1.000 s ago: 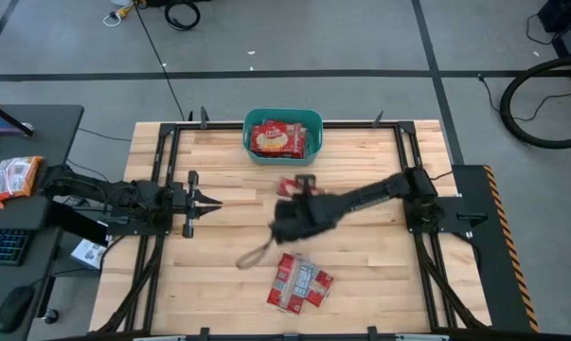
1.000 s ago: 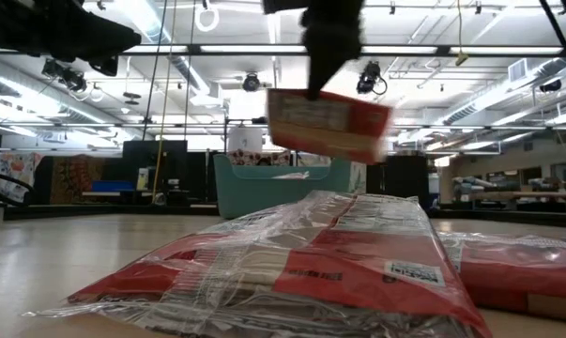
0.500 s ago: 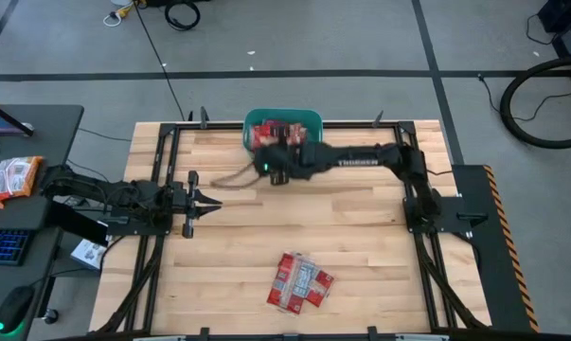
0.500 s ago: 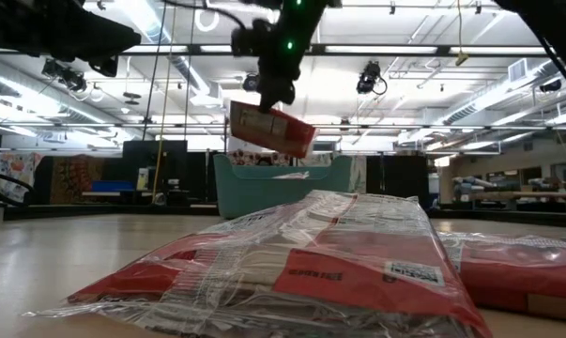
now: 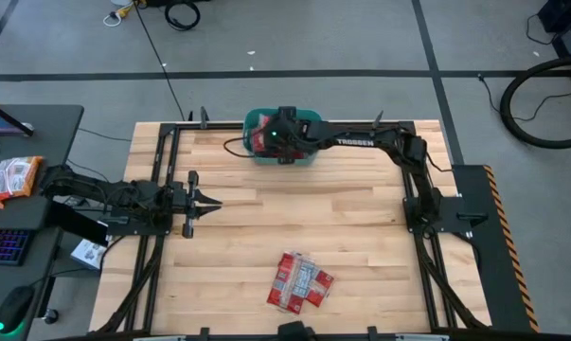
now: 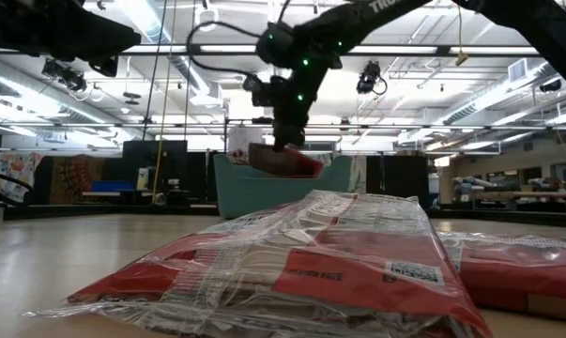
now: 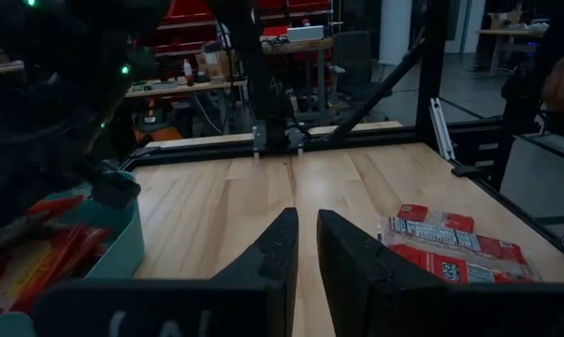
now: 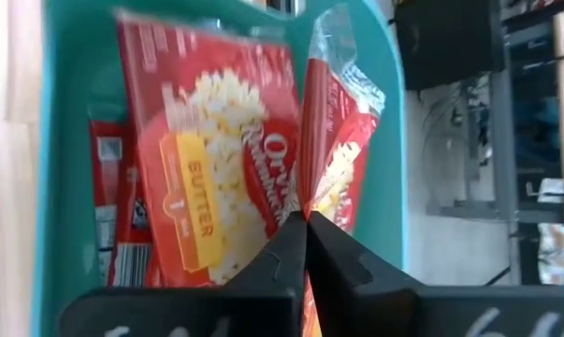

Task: Sort popcorn bags into baskets
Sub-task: Put the popcorn bag into the green bin

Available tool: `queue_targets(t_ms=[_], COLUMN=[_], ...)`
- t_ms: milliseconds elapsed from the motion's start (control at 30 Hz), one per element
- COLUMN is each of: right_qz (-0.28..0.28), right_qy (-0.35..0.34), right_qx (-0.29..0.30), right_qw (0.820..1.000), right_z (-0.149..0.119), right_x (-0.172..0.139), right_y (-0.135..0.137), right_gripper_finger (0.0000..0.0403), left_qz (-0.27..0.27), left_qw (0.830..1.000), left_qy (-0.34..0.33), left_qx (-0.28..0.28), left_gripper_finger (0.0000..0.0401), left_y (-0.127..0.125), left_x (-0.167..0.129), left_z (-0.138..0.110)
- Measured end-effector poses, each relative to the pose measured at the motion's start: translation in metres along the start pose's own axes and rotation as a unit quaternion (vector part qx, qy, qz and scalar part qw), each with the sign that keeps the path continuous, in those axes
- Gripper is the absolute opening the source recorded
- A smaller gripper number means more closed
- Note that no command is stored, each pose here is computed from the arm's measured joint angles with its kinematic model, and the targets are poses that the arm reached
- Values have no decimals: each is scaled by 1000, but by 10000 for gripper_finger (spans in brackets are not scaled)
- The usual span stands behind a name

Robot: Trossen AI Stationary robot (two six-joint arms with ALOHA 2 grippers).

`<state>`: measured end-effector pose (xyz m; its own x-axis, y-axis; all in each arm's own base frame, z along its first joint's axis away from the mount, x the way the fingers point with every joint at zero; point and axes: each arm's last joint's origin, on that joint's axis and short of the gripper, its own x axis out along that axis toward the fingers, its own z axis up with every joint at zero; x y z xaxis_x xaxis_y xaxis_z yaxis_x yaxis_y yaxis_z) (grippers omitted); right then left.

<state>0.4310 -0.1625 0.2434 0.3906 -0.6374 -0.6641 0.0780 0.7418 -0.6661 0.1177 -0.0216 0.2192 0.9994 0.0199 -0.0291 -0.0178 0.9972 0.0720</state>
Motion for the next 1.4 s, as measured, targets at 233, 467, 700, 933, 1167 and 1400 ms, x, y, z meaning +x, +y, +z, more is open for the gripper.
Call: queue_targets(t_ms=[233, 467, 700, 933, 1167, 1400], right_qz=[38, 31, 3, 136, 270, 319], right_qy=[-10, -41, -29, -95, -86, -54], right_qx=[8, 9, 29, 63, 89, 127], right_qw=[999, 999, 999, 984, 955, 938], right_z=[-4, 5, 25, 54, 64, 60], right_x=[5, 0, -35, -84, -129, -164], right_y=[9, 13, 18, 58, 122, 182], right_gripper_finger=[33, 65, 111, 122, 122, 136], left_qz=[0, 0, 0, 0, 0, -1], left_qw=[1000, 1000, 1000, 1000, 1000, 1000], left_qy=[0, 0, 4, 4, 5, 8], left_qx=[0, 0, 4, 5, 5, 2], left_gripper_finger=[48, 48, 48, 48, 48, 48], left_y=[0, 0, 0, 0, 0, 0], left_x=[0, 0, 0, 0, 0, 0], left_z=[0, 0, -1, -1, -1, -1])
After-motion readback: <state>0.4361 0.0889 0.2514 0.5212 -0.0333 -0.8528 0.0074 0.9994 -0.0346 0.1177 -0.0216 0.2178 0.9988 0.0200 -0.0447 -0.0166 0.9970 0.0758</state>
